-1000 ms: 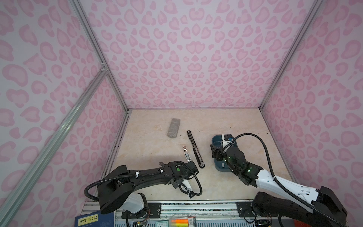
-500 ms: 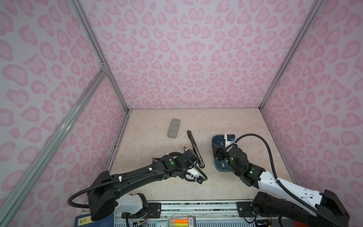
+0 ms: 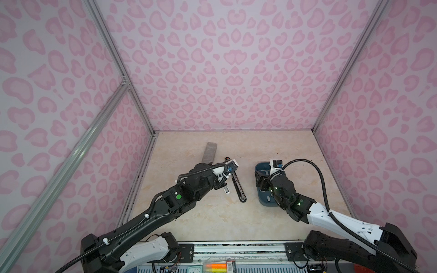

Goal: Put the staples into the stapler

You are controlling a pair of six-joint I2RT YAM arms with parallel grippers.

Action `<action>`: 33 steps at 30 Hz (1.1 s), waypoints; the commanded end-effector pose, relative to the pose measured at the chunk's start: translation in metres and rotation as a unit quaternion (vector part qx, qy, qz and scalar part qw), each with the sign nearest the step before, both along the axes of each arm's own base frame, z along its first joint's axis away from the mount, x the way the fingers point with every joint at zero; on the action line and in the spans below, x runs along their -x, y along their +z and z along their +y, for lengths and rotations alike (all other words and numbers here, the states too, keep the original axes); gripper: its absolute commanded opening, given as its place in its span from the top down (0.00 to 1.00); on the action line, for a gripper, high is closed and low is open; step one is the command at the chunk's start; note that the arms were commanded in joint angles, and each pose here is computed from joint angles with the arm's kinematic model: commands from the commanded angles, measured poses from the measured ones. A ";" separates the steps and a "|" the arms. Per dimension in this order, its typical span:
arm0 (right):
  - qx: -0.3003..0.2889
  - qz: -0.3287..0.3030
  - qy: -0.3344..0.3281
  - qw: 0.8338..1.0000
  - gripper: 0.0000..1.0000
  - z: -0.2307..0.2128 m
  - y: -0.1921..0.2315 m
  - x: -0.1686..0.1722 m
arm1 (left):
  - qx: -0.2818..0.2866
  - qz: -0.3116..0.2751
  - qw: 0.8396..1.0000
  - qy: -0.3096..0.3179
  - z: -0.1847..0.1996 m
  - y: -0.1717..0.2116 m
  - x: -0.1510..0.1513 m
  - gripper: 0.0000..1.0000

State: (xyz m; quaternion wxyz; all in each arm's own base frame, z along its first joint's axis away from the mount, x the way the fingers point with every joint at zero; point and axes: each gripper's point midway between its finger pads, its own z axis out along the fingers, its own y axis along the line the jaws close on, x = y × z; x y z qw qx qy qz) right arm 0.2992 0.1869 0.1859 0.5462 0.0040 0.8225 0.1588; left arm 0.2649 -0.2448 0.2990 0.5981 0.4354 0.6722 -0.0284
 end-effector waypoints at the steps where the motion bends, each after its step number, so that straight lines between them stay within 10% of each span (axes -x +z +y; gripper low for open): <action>1: 0.000 0.007 -0.001 1.000 0.22 0.000 -0.002 0.000 | 0.115 0.022 0.993 -0.025 -0.009 0.018 0.008 0.96; 10: -0.003 0.009 0.003 1.000 0.22 0.002 -0.003 0.000 | 0.175 0.087 0.976 0.093 0.030 -0.012 -0.014 0.96; 33: -0.045 -0.020 0.125 0.991 0.20 0.043 0.022 0.034 | 0.118 0.080 0.989 0.043 0.021 -0.067 -0.004 0.96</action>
